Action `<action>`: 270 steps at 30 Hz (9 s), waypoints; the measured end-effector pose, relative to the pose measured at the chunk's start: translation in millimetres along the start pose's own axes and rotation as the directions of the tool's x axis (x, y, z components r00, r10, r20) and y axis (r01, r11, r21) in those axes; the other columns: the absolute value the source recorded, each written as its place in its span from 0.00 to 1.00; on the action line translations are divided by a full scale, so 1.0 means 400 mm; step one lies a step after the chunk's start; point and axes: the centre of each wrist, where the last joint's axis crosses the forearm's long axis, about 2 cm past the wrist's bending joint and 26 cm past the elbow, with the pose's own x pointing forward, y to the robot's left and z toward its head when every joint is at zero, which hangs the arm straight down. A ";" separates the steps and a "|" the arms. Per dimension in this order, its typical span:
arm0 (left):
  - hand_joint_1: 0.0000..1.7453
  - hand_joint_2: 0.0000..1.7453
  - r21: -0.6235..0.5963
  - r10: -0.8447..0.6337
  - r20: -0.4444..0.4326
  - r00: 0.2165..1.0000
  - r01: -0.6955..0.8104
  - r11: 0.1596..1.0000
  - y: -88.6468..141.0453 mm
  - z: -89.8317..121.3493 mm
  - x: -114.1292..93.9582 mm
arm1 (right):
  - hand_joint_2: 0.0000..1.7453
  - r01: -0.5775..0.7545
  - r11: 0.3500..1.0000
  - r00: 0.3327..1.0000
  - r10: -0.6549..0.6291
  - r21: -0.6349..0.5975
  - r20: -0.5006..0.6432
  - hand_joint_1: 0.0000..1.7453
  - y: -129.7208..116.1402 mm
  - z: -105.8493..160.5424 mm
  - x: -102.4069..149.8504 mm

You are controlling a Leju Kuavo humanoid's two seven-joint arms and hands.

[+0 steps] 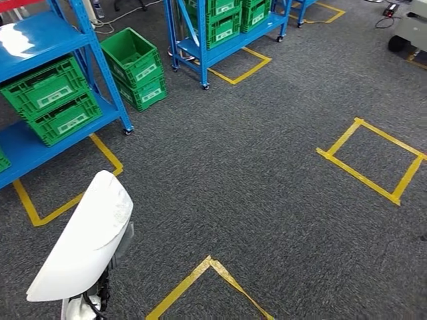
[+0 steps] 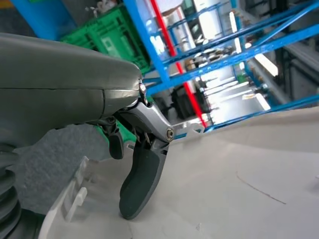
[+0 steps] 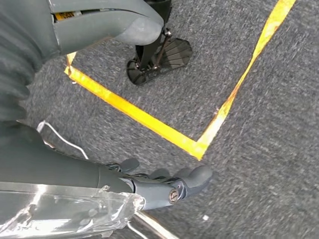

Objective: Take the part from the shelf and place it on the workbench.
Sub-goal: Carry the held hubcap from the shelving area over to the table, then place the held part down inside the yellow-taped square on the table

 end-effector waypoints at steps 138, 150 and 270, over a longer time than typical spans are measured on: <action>1.00 1.00 -0.261 -0.201 -0.068 0.977 0.177 0.949 0.012 -0.193 -0.093 | 1.00 -0.128 0.987 0.990 0.122 0.092 0.071 0.00 -0.052 -0.037 0.033; 1.00 1.00 -0.250 -0.252 -0.054 0.966 0.231 0.940 0.010 -0.222 -0.104 | 1.00 -0.137 0.986 0.989 0.130 0.098 0.074 0.00 -0.054 -0.041 0.039; 0.00 0.00 -0.213 -0.942 0.005 0.337 0.920 0.328 0.123 -0.539 -0.156 | 0.00 -0.308 0.925 0.951 0.304 0.225 0.049 0.00 -0.022 -0.026 0.029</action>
